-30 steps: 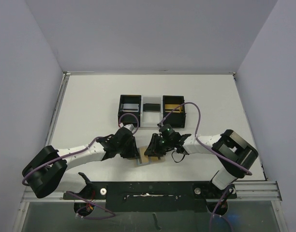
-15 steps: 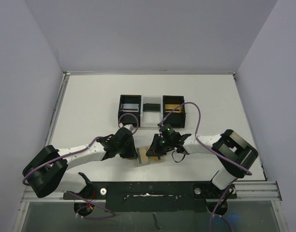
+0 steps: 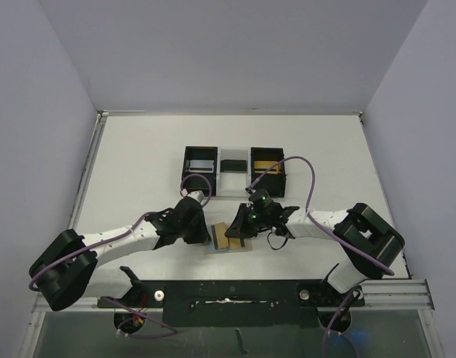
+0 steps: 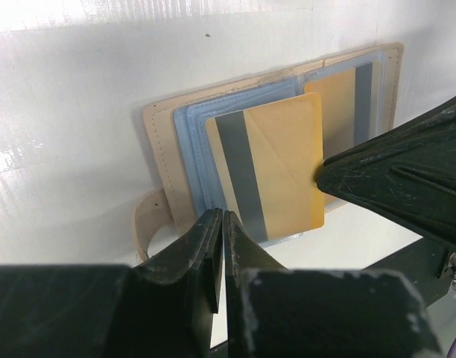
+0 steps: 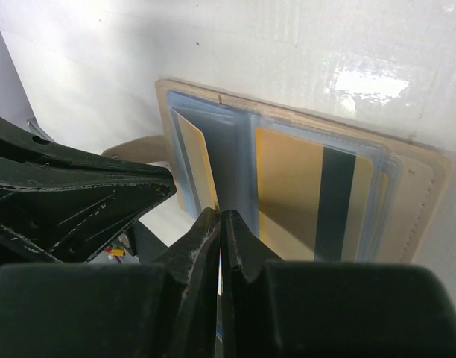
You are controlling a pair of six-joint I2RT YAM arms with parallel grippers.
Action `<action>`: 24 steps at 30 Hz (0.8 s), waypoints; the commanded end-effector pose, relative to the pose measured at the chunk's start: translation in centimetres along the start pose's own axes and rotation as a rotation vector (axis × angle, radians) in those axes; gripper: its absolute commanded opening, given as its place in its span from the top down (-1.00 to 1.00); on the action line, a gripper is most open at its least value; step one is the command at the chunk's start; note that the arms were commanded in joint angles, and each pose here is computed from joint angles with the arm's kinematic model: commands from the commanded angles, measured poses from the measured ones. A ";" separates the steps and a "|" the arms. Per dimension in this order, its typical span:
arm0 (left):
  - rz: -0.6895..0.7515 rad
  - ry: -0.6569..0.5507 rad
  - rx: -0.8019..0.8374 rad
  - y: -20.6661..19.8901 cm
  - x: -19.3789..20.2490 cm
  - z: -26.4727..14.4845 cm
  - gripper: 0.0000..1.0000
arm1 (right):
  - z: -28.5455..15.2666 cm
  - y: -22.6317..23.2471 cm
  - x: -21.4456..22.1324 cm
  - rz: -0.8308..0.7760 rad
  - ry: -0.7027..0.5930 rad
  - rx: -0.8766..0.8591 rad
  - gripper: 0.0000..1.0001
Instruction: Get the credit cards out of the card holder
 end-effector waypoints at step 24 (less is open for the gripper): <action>0.113 0.031 -0.086 -0.9 -1.0 0.9 0.75 | 0.2 -0.6 0.0 0.070 -0.013 -0.056 1.00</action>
Point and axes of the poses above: each gripper's point midway between its finger pads, its own z axis out along the fingers, its own y axis along the line the jaws close on, x = y × z, the point moved 6 cm from there along -z, back along the fingers, and after that the axes turned 7 degrees about -z, right-handed, at the moved point
